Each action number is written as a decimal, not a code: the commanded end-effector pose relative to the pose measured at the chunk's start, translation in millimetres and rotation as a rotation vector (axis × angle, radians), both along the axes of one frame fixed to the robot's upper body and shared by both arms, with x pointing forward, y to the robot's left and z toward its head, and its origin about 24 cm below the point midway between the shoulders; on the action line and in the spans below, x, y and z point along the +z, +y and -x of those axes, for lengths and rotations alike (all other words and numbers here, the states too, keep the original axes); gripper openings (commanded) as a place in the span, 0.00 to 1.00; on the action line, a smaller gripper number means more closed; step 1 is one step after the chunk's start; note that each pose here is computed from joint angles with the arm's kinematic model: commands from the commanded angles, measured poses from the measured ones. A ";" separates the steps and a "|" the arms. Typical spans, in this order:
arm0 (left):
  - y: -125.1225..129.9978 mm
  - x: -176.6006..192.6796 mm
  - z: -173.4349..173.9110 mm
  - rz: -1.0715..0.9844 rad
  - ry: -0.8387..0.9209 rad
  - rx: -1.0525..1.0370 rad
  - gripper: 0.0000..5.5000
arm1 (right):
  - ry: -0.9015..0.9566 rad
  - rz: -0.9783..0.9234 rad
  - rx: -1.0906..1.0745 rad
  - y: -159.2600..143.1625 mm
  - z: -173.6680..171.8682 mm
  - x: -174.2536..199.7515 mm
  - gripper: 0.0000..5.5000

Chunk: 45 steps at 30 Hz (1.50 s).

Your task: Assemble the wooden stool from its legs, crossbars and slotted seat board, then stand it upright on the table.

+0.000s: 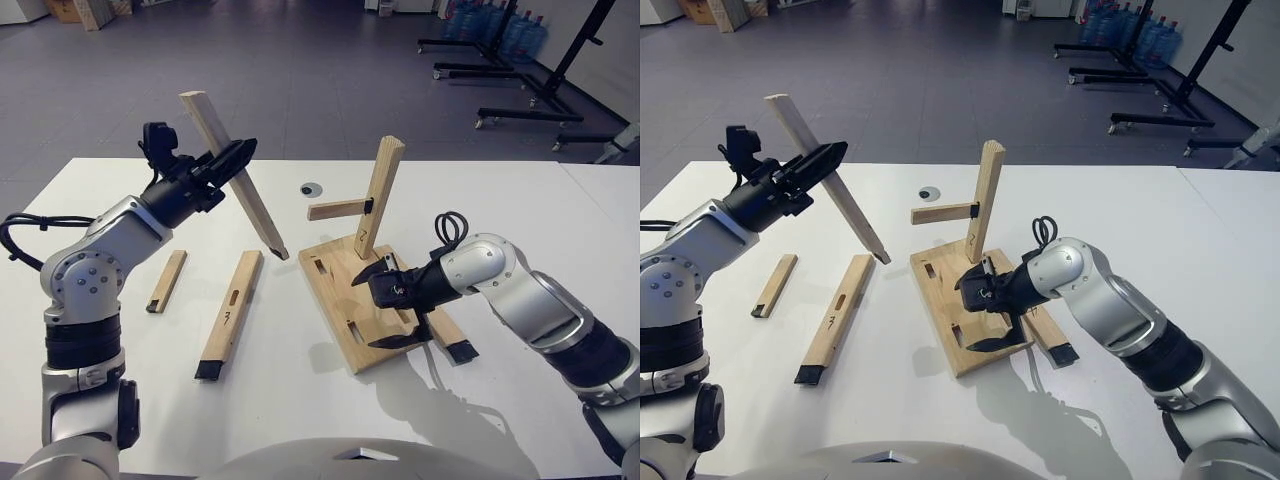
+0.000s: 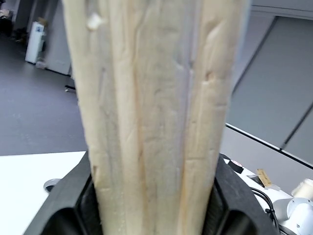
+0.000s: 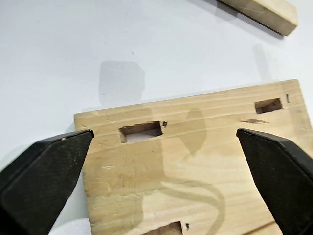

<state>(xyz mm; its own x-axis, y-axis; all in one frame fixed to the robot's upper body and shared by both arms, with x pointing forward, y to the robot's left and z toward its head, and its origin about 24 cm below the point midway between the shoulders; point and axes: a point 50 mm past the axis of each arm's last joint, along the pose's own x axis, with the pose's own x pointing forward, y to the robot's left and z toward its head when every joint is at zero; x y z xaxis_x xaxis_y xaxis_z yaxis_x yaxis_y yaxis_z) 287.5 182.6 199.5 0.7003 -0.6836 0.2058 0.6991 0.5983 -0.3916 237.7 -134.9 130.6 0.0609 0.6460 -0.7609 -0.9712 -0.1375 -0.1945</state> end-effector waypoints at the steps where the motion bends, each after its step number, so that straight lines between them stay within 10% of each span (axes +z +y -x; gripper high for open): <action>1: -14.1 2.9 -11.5 0.025 -0.049 -0.084 0.37 | -0.012 -0.042 -0.101 -8.0 -10.1 4.6 0.98; 27: 10.2 4.4 -8.0 -0.481 -0.126 0.186 0.37 | 0.043 -0.151 -0.202 -7.1 4.9 -12.1 0.98; 45: 18.9 -47.7 -13.0 0.199 -0.092 0.060 0.37 | 0.048 -0.147 -0.188 -6.3 -0.5 -11.0 0.98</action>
<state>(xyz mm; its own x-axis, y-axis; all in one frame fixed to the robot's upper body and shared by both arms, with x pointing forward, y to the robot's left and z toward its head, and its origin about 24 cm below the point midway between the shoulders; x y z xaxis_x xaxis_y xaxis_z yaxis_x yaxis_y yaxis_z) 299.7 201.9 149.9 0.7470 -0.5868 0.3124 0.6620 0.6138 -0.4301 235.4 -141.5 115.1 0.1581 0.7307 -0.6641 -0.9865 0.0882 -0.1377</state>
